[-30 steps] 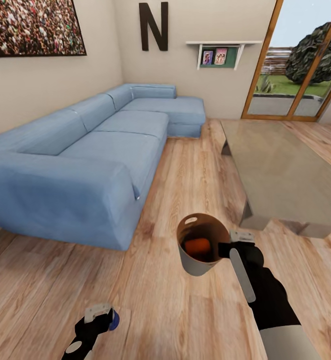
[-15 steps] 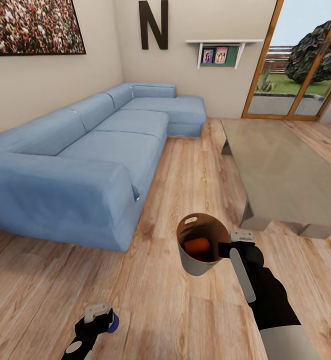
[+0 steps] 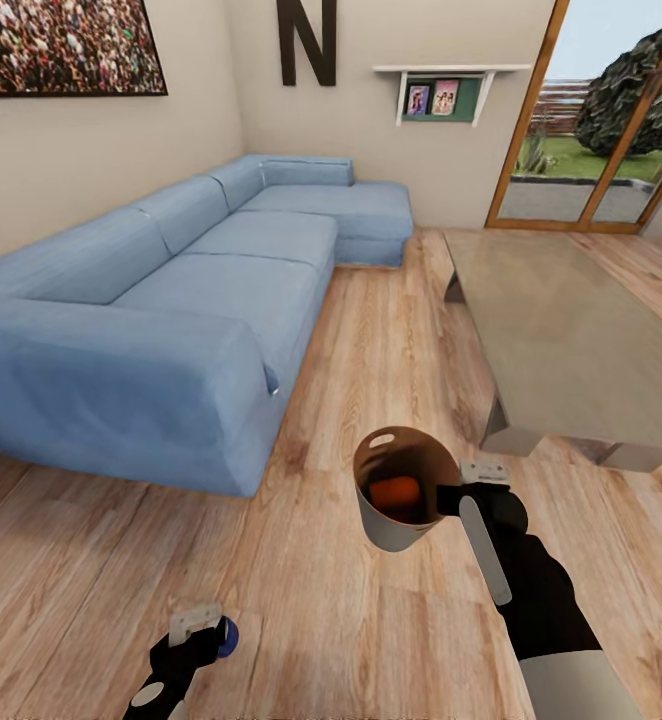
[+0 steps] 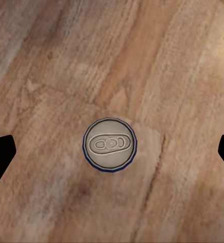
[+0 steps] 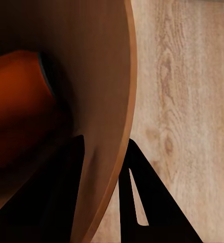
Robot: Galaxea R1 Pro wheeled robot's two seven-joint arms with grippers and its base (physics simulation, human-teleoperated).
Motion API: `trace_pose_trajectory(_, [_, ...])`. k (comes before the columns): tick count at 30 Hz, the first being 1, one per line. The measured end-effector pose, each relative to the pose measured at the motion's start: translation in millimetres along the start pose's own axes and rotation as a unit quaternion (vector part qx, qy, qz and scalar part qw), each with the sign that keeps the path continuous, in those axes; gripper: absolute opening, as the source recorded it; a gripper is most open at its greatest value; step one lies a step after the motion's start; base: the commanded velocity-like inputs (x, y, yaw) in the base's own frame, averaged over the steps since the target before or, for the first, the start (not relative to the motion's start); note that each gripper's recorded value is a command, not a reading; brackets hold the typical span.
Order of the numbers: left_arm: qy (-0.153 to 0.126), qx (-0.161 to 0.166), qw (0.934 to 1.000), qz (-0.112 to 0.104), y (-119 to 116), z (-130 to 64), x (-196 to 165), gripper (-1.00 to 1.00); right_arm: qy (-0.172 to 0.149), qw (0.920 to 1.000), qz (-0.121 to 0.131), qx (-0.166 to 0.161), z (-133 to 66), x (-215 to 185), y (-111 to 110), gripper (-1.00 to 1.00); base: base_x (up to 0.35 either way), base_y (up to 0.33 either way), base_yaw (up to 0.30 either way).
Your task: Put the three can of soda from the living room inside the tash can in the kitchen.
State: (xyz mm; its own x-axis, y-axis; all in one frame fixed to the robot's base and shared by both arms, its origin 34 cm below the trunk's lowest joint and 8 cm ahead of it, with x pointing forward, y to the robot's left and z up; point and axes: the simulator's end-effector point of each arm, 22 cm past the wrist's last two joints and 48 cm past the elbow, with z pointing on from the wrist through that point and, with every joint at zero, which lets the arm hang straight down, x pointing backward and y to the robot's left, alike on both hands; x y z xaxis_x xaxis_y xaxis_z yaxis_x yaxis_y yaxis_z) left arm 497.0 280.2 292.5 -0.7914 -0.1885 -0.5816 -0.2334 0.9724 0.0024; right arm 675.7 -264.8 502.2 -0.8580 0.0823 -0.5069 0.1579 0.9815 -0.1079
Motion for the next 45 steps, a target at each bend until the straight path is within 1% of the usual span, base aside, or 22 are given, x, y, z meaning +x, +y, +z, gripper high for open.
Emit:
trace_pose_trajectory(6, [0.005,-0.001,1.0000,0.001,0.7,1.2,4.6,1.00,0.005,1.0000,-0.001,0.000,4.0,3.7,0.4,-1.00,0.013,0.000,0.000])
trace_pose_trajectory(15, [0.007,-0.001,1.0000,0.001,1.1,1.7,6.8,1.00,0.007,1.0000,-0.003,0.003,5.8,5.3,-0.6,-1.00,0.153,0.000,0.000])
trace_pose_trajectory(19, [0.007,-0.001,1.0000,0.001,1.2,1.8,7.4,1.00,0.007,1.0000,-0.001,0.000,6.3,5.9,1.1,-1.00,0.022,0.000,0.000])
trace_pose_trajectory(41, [0.020,-0.004,0.9998,0.003,3.4,5.0,20.9,1.00,0.021,0.9998,-0.004,0.002,17.9,17.2,1.5,-1.00,0.002,0.000,0.000])
trace_pose_trajectory(45, [0.020,-0.004,0.9998,0.003,3.7,11.0,27.3,1.00,0.021,0.9998,-0.004,0.002,24.6,23.4,2.3,-1.00,0.000,0.000,0.000])
